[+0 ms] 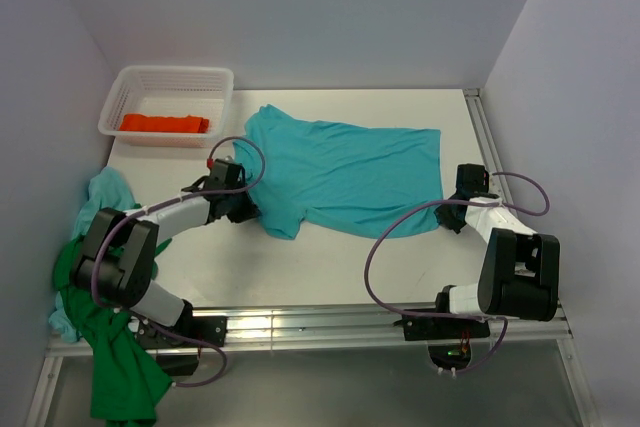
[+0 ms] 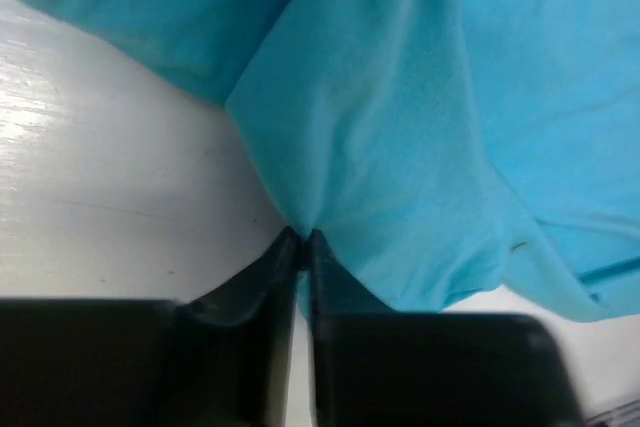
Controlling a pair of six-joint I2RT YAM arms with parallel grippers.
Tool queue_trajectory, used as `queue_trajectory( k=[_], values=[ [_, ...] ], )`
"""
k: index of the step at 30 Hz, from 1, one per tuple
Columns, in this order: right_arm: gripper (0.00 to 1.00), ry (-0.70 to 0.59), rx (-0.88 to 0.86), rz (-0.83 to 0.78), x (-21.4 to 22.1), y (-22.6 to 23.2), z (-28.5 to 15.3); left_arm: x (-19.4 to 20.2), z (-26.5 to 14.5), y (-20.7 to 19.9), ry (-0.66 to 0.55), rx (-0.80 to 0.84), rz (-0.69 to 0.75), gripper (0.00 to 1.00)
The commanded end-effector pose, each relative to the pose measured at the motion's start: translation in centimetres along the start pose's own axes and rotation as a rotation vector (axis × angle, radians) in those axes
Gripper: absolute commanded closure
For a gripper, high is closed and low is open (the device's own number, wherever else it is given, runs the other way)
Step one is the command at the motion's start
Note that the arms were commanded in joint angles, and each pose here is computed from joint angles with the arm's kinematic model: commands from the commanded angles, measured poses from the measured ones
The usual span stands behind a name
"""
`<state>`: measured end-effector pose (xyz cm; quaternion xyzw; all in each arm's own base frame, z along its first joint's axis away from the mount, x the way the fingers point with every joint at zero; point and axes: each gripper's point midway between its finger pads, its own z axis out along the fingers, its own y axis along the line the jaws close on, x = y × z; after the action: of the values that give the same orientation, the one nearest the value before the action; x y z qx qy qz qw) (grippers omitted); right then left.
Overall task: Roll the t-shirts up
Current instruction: Fold the tshirt
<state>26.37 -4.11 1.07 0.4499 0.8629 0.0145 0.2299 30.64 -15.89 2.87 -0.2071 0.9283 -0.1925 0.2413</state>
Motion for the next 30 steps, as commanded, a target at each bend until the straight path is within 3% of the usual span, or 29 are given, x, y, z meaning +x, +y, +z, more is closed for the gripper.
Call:
queue_trajectory(
  k=[1, 2, 5, 10, 15, 21, 22, 25, 26, 28, 30],
  values=[
    [1.0, 0.006, -0.017, -0.009, 0.2, 0.1, -0.2, -1.2, 0.0, -1.7, -0.047, 0.007, 0.01, 0.9],
    [1.0, 0.007, -0.021, -0.009, 0.2, 0.1, -0.2, -1.9, 0.0, -1.5, -0.085, -0.032, 0.017, 1.0],
    [1.0, 0.008, -0.025, -0.012, 0.2, 0.2, -0.2, -1.2, -0.6, -0.6, -0.099, -0.135, 0.062, 1.0],
    [1.0, 0.011, -0.037, -0.018, 0.3, 0.4, -0.3, -0.8, -2.7, -2.3, -0.101, -0.155, 0.113, 1.0],
    [1.0, 0.015, -0.044, -0.024, 0.4, 0.5, -0.2, -1.5, -5.5, -7.9, -0.114, -0.037, 0.135, 1.0],
    [1.0, 0.017, -0.051, -0.024, 0.3, 0.6, -0.1, -2.7, -3.1, -12.6, -0.077, -0.002, 0.177, 0.99],
    [1.0, 0.018, -0.052, -0.027, 0.4, 0.6, -0.1, -2.3, -1.3, -12.3, -0.049, -0.038, 0.187, 0.96],
    [1.0, 0.011, -0.056, -0.026, 0.3, 0.7, -0.2, -3.2, 0.4, -13.8, -0.033, -0.055, 0.219, 0.6],
    [1.0, 0.008, -0.06, -0.026, 0.3, 0.7, -0.3, -3.4, 0.4, -14.7, -0.032, -0.033, 0.227, 0.42],
    [1.0, 0.005, -0.061, -0.027, 0.2, 0.7, -0.4, -3.7, 0.1, -15.7, -0.043, 0.013, 0.234, 0.33],
    [1.0, 0.004, -0.062, -0.028, 0.2, 0.7, -0.4, -3.8, -0.3, -15.6, -0.058, 0.03, 0.241, 0.31]
  ],
)
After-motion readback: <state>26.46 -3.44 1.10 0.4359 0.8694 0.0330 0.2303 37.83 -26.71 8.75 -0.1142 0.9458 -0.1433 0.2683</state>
